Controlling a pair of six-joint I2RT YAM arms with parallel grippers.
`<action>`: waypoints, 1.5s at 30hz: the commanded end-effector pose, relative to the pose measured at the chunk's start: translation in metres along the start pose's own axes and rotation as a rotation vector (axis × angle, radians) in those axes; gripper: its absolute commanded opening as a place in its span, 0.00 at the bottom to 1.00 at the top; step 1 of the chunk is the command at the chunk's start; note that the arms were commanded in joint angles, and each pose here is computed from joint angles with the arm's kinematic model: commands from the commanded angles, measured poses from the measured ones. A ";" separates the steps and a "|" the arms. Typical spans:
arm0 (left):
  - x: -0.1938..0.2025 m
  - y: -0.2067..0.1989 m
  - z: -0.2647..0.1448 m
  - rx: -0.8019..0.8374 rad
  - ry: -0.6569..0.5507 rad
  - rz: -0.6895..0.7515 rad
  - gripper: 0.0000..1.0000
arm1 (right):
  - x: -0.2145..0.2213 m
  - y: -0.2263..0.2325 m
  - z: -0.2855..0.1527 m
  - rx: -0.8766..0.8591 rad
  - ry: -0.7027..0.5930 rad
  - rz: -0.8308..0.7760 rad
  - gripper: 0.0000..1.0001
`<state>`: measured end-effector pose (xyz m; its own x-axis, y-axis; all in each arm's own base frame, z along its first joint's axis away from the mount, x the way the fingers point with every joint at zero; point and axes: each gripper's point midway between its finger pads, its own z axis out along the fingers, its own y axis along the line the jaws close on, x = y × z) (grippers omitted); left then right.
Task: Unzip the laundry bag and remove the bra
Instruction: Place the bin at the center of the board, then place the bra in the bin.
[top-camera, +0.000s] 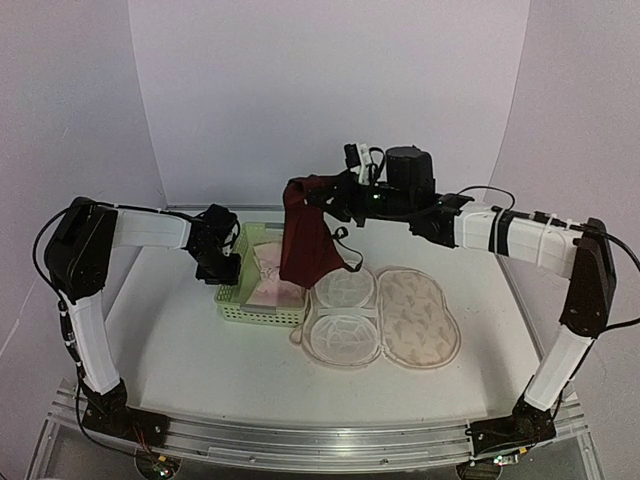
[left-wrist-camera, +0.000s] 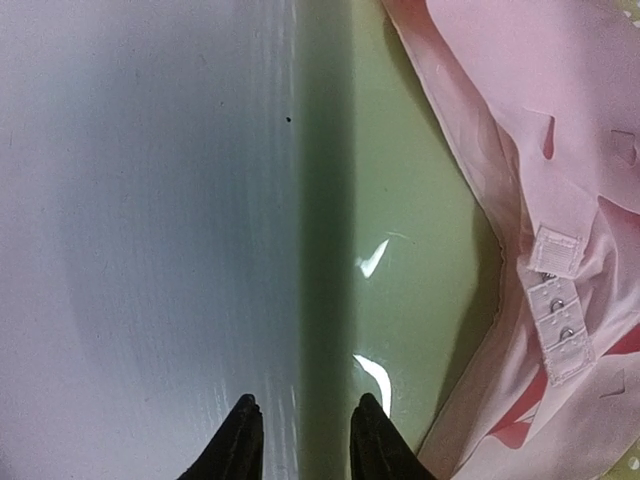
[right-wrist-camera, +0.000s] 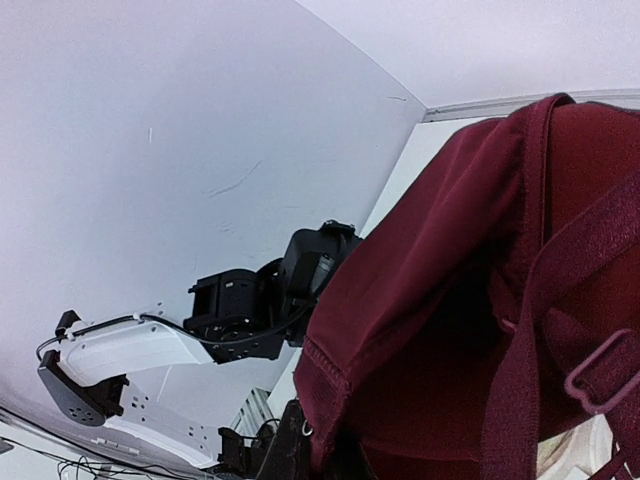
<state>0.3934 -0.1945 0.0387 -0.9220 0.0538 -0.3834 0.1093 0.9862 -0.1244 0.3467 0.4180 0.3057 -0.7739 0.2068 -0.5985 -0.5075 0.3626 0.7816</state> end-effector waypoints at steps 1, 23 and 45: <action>-0.022 -0.009 -0.033 0.031 -0.095 -0.012 0.35 | -0.021 0.023 0.020 -0.050 -0.061 -0.008 0.00; -0.091 0.028 -0.269 -0.035 -0.689 -0.164 0.78 | -0.016 0.018 0.111 -0.063 -0.038 0.123 0.00; -0.052 0.027 -0.285 0.072 -0.695 -0.147 0.85 | 0.074 -0.117 0.171 0.217 0.032 0.249 0.00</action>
<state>0.3414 -0.1241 0.3029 -0.5118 -0.1839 -0.8392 0.0320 0.9720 -0.2326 0.4083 0.5445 0.1538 -0.8811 0.2667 -0.3906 -0.2259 0.4882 0.8430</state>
